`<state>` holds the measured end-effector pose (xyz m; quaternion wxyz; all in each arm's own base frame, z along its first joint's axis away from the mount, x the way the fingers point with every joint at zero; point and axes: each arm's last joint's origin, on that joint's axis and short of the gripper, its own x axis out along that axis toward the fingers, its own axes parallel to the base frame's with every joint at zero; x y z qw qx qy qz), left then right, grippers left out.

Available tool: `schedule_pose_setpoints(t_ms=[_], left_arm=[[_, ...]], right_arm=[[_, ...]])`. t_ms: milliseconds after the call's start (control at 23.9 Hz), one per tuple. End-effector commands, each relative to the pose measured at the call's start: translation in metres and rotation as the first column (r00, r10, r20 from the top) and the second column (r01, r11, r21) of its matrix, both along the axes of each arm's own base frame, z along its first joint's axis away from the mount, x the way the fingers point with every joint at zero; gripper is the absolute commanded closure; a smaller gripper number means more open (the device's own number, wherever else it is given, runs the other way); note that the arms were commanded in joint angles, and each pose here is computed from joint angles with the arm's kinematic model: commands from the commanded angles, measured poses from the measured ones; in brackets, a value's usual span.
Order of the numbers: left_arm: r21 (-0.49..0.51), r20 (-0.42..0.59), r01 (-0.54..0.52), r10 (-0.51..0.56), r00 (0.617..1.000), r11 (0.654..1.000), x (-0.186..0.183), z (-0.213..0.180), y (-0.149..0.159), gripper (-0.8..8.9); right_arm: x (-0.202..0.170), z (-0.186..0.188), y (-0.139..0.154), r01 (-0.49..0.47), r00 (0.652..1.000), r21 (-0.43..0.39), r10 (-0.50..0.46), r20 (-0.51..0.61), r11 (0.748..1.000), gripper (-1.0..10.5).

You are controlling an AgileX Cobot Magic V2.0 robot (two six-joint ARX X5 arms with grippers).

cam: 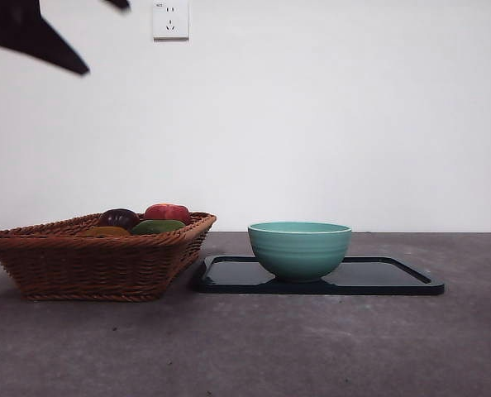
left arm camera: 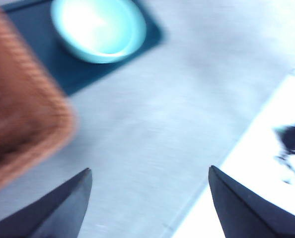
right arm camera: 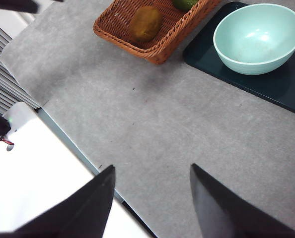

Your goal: Pick up the wifruite, put it on the bowl, pick up the plate, put it on desk

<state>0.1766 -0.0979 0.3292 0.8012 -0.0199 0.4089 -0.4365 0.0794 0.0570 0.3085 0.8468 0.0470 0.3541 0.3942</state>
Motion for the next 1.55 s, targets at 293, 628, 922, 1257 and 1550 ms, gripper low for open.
schedule_pose_setpoints(t_ms=[293,628,922,1257,1550], left_arm=[[-0.010,0.056,0.082,-0.081,0.995,0.997,-0.013,0.009,0.004,4.40],[-0.011,0.058,0.082,-0.082,0.995,0.997,-0.013,0.010,0.004,4.39],[-0.011,0.057,0.082,-0.081,0.995,0.997,-0.013,0.009,0.004,4.39],[-0.010,0.055,0.082,-0.081,0.995,0.997,-0.013,0.009,0.004,4.39],[-0.004,0.039,0.082,-0.082,0.996,0.997,-0.014,0.008,0.004,4.39]], right_arm=[[0.000,0.004,0.001,0.021,1.000,0.025,-0.021,-0.010,0.999,7.1],[0.001,0.004,0.001,0.030,0.999,0.033,-0.029,-0.018,0.999,7.1],[0.007,0.011,0.003,0.116,0.993,0.116,-0.113,-0.038,0.986,7.1],[0.041,0.032,0.017,0.211,0.977,0.112,-0.208,-0.043,0.971,6.7],[0.098,0.058,0.030,0.266,0.964,0.017,-0.266,-0.013,0.964,6.7]])
